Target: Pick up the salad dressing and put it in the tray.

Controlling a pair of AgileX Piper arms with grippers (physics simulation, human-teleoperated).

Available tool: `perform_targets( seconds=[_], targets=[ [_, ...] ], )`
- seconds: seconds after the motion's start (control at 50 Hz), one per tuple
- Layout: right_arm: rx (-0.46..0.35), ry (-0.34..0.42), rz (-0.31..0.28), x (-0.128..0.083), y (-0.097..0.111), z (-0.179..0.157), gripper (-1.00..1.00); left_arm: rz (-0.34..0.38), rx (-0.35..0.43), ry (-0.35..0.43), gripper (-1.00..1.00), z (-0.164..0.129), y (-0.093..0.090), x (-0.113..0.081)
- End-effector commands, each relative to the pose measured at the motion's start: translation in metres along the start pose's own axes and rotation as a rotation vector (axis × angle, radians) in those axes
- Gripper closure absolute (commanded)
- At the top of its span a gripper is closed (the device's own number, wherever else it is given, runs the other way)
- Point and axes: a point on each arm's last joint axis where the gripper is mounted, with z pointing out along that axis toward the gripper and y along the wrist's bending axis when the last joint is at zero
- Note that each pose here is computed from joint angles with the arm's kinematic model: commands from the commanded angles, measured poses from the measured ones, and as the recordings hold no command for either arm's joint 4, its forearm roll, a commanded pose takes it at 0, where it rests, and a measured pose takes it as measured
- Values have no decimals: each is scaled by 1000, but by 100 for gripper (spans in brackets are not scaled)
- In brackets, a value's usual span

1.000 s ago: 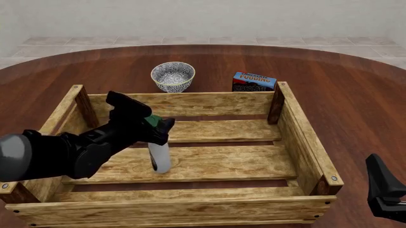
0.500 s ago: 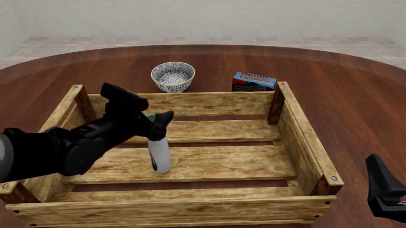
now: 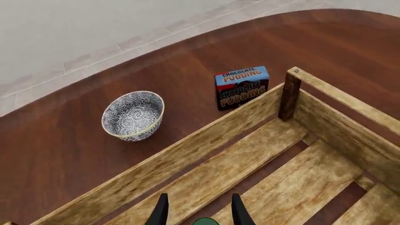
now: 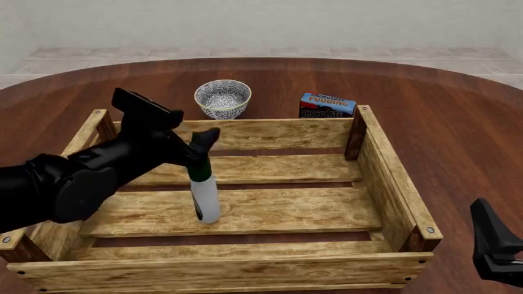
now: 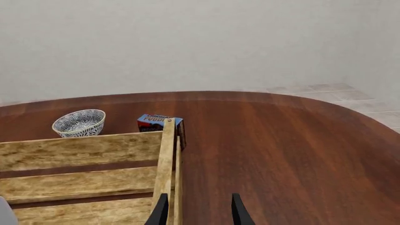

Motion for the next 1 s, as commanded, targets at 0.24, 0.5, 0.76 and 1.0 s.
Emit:
perform_targets(
  seconds=[0.24, 0.5, 0.76, 1.0],
  targets=[
    [1, 1, 0, 1, 0, 0, -100, 37, 2, -63, -100, -27, 0, -22],
    [4, 1, 2, 1, 0, -1, -100, 45, 4, -91, -100, -43, -1, -30],
    [5, -1, 2, 1, 0, -1, -100, 54, -3, -118, -100, -60, 1, -34],
    [9, -2, 4, 1, -1, -1, -100, 56, -18, -140, -100, -74, 4, -36]
  ],
)
